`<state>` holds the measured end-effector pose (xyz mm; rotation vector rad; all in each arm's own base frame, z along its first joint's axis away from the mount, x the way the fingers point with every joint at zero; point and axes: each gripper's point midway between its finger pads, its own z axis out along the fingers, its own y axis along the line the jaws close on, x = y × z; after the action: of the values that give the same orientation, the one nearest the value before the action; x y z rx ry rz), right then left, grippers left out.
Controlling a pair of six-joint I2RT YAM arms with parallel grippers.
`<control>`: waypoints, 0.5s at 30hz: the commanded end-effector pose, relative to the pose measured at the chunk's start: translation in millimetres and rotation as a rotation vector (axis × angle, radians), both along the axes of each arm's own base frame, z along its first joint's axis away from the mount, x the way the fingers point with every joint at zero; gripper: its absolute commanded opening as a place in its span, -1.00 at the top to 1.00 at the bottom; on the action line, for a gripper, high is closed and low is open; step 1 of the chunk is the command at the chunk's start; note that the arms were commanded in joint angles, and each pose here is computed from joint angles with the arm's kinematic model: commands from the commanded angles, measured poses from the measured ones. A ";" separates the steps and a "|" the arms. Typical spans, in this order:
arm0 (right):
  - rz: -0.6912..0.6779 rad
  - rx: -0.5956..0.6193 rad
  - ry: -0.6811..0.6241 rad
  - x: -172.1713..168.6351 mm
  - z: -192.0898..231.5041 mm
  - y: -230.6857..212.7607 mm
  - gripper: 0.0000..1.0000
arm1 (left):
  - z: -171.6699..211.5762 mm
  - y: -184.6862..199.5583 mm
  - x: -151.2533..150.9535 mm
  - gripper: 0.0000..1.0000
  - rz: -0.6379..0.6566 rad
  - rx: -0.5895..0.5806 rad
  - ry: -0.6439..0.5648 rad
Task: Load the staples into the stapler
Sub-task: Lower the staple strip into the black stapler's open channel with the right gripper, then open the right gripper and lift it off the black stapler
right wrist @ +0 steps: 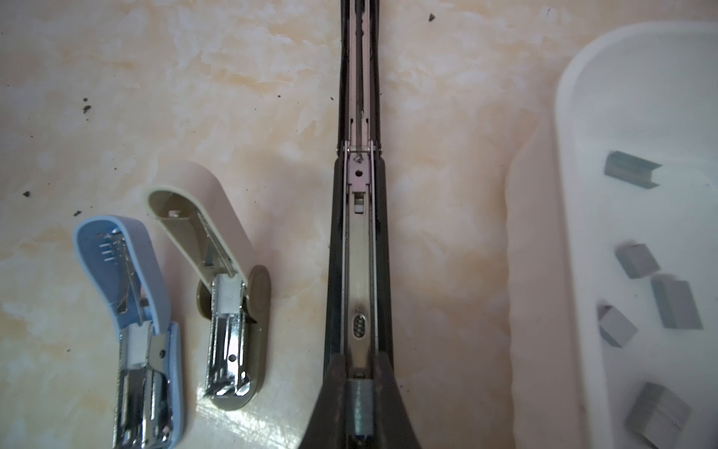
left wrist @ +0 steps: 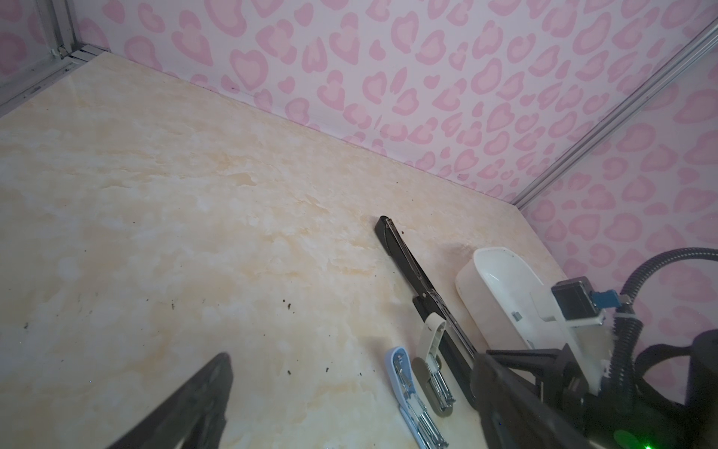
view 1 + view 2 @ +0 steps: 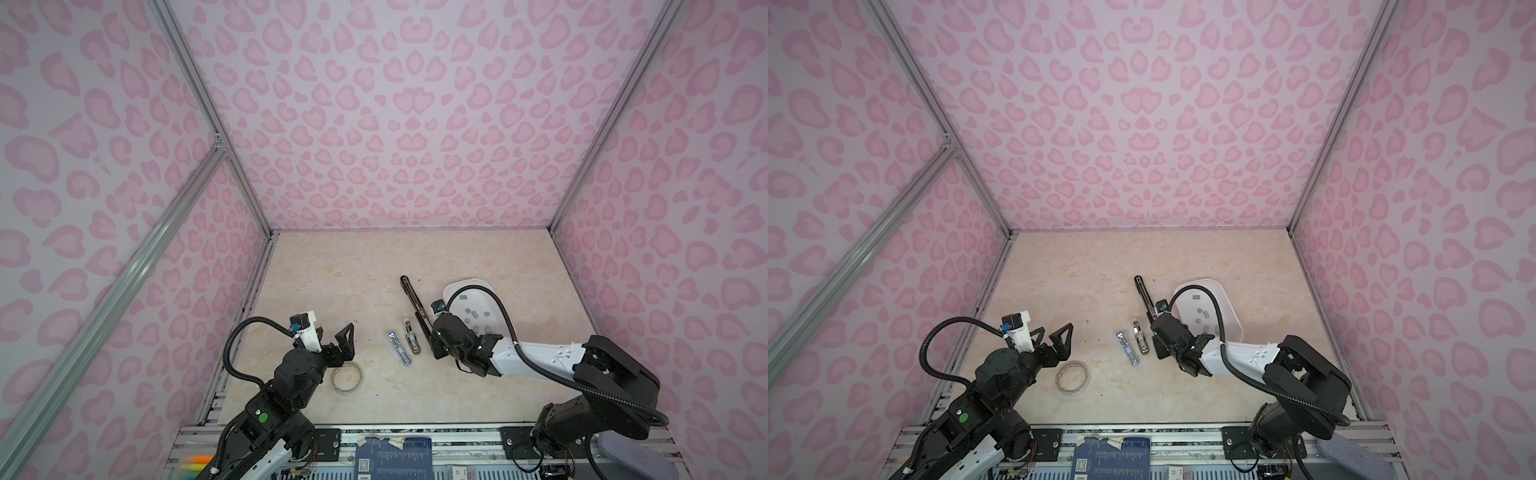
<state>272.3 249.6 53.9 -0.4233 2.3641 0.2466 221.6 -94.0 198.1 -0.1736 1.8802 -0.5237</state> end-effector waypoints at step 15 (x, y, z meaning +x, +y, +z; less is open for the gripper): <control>-0.002 -0.007 0.059 -16.1 -12.2 -11.0 0.65 | 4.3 -0.6 -2.0 -0.94 -0.010 -0.030 -0.031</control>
<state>266.2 246.1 53.3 -0.4050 2.3688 0.2760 219.3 -92.7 197.9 -0.1752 1.8651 -0.5357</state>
